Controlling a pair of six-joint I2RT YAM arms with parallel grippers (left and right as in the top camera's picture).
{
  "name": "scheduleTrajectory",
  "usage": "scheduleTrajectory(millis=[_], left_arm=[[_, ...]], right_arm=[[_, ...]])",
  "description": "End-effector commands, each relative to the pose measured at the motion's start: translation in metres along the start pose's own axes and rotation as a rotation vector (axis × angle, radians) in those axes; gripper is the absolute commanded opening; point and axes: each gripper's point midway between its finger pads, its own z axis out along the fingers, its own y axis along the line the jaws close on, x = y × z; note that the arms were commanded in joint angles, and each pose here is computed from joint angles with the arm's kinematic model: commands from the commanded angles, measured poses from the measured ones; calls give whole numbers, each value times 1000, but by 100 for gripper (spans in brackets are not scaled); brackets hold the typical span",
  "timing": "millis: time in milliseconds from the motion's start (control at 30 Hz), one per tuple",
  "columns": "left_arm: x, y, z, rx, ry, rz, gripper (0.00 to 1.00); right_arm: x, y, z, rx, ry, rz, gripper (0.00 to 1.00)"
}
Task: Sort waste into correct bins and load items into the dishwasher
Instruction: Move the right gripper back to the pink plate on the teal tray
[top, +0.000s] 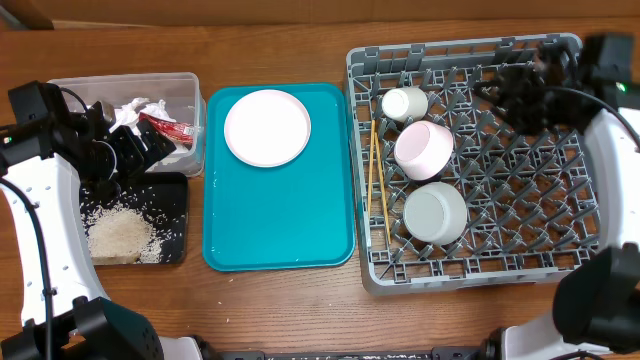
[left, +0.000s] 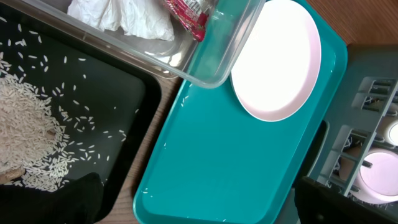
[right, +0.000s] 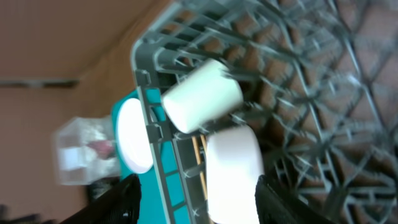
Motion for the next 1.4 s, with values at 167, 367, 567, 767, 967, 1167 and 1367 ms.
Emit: scheduleTrajectory(millis=[167, 367, 567, 767, 967, 1167, 1367], left_arm=[[-4, -8, -10, 9, -33, 33, 100], [-4, -8, -10, 9, -33, 33, 100], [-4, -8, -10, 9, -33, 33, 100], [-4, -8, -10, 9, -33, 33, 100], [-4, -8, -10, 9, -33, 33, 100], [-4, -8, -10, 9, -33, 33, 100], [-4, -8, -10, 9, -33, 33, 100]], right_arm=[[40, 121, 39, 136, -72, -476, 60], [108, 180, 106, 150, -38, -687, 60], [157, 198, 169, 166, -3, -794, 62], [179, 188, 222, 168, 36, -818, 62], [190, 182, 251, 137, 68, -820, 62], [207, 200, 270, -13, 104, -816, 62], [211, 189, 300, -17, 95, -816, 40]])
